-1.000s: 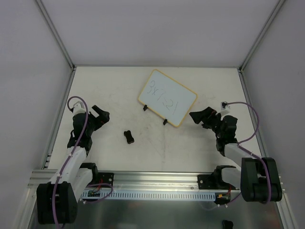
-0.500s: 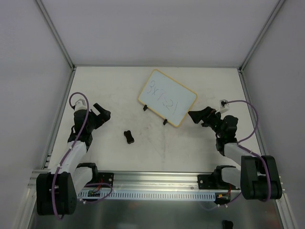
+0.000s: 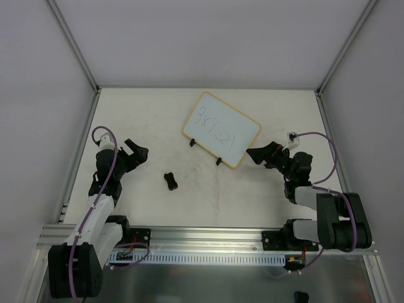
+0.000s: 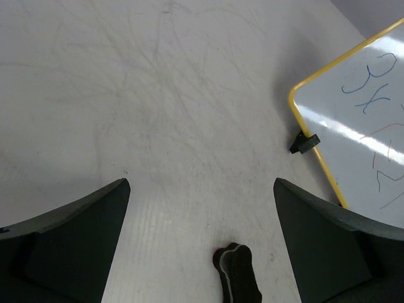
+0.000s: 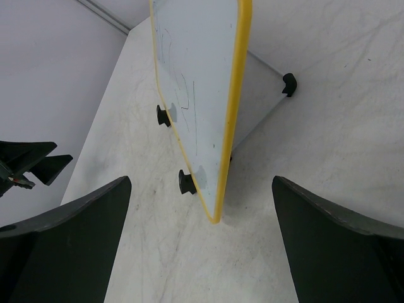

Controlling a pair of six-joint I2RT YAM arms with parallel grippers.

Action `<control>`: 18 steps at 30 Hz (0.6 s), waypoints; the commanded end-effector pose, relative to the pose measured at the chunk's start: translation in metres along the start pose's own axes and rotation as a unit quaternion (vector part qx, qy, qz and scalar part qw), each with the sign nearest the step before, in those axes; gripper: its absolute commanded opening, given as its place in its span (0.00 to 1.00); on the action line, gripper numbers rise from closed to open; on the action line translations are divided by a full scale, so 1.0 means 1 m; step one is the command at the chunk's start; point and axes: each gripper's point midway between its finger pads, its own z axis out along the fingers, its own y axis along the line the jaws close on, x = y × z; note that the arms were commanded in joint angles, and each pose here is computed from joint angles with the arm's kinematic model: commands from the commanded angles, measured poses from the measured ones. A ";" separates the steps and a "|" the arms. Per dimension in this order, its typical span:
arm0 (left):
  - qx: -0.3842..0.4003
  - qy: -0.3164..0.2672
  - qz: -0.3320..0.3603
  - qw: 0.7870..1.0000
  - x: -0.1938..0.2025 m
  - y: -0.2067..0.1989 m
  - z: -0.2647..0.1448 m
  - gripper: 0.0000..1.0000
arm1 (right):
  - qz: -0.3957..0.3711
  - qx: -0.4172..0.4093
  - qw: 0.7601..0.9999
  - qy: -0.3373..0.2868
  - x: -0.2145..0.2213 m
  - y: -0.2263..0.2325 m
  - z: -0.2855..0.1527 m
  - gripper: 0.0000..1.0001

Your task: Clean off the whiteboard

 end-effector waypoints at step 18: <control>-0.029 0.172 0.069 0.982 0.068 -0.035 -0.027 0.99 | -0.035 -0.064 0.996 -0.041 -0.022 0.029 0.003 0.99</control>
